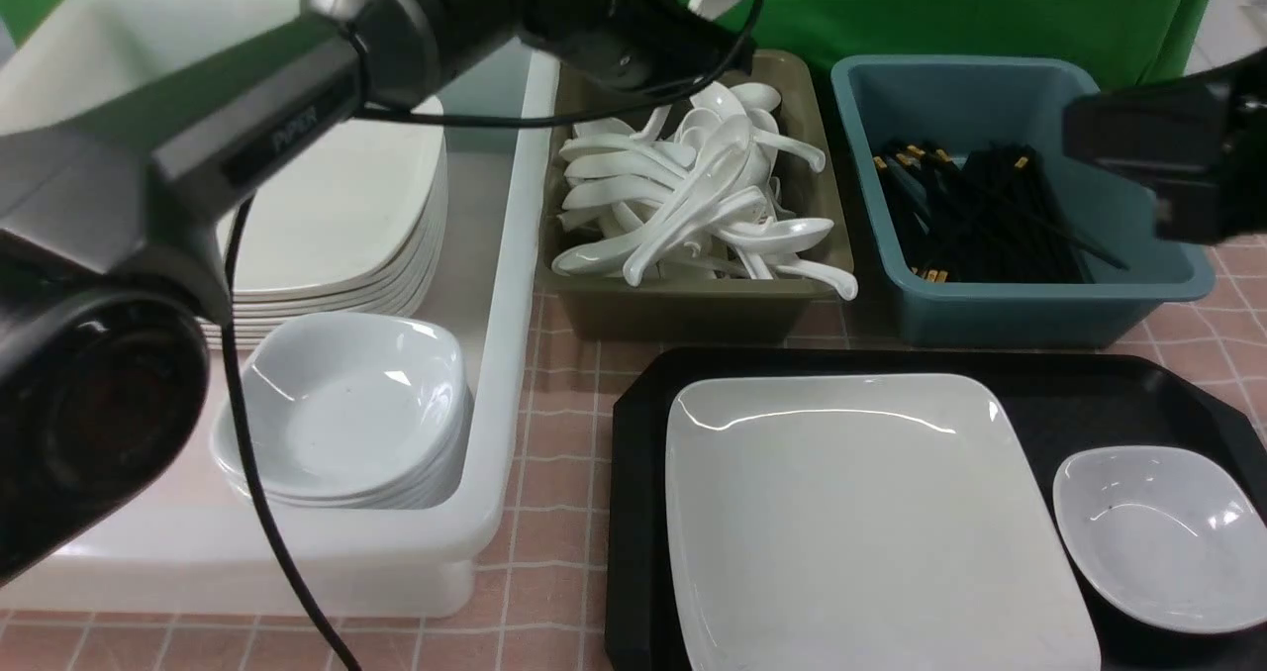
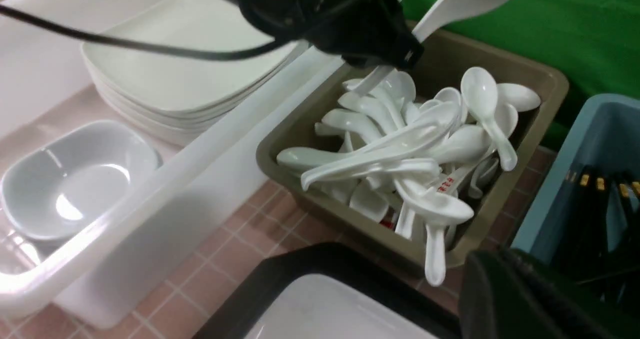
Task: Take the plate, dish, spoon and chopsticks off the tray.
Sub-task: Use the left arm to put the soup spoon into the small storage box in the middle, then use the right arm to grab a small plate from the dinner plate, then use the right arm to put the small plate into the large storage box on the left, then use the right arm to grab a plate from the dinner plate, then use the right arm to put the plate into the large storage box on the left
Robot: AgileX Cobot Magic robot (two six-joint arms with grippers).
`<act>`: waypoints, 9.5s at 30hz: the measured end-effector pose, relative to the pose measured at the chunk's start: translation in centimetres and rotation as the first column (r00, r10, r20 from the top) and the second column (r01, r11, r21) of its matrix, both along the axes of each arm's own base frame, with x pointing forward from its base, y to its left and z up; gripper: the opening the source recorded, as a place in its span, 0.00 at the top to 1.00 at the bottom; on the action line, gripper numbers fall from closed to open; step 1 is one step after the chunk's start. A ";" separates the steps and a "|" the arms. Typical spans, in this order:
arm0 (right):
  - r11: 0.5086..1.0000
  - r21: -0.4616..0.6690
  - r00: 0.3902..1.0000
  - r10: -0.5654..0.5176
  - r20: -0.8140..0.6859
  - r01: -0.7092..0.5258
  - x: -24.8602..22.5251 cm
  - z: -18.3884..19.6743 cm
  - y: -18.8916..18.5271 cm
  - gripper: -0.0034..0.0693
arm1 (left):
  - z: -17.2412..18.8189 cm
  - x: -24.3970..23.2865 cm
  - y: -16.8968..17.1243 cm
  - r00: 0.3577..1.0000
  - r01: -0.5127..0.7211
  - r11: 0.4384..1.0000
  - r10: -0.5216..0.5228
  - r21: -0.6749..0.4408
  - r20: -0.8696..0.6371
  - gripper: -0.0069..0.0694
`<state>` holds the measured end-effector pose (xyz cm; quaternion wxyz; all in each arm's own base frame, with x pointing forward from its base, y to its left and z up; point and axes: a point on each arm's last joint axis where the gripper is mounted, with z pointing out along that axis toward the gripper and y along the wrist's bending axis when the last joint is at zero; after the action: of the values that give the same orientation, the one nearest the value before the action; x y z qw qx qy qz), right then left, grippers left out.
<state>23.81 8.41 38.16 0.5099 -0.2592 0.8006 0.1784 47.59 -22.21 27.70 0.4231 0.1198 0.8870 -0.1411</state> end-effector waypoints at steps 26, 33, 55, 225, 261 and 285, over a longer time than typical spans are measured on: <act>0.894 -0.448 0.938 -0.156 -0.310 0.001 -0.2 -4.9 -1.3 0.83 | 6.8 -10.2 -1.8 0.911 0.328 0.922 -0.250 0.208 -0.326 0.90; 0.790 -0.610 0.863 -0.263 -0.432 -0.065 -0.5 -8.8 -2.9 0.71 | 6.5 -18.5 -6.8 0.804 0.563 0.789 -0.456 0.244 -0.381 0.92; 0.702 -0.658 0.714 -0.312 -0.627 -0.271 2.6 -21.9 -3.6 0.19 | 0.9 -26.5 -9.1 0.673 0.721 0.670 -0.618 0.177 -0.407 0.91; 0.945 0.281 0.978 0.195 -0.070 -0.168 15.5 6.3 13.8 0.85 | 14.0 -24.0 27.3 0.890 -0.448 0.888 0.432 -0.107 -0.144 0.91; 0.938 0.331 0.978 0.038 0.205 -0.106 21.5 -10.1 29.7 0.85 | 14.3 -25.1 27.4 0.902 -0.420 0.902 0.404 -0.097 -0.152 0.91; 0.947 0.245 0.975 0.181 0.132 -0.209 20.6 -7.9 28.5 0.60 | 14.1 -24.9 27.5 0.903 -0.417 0.904 0.400 -0.094 -0.157 0.91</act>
<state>44.43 36.94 30.24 0.5615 -0.2782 0.7124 0.3160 22.68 5.28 41.78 0.3893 -0.1058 0.9081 -0.1122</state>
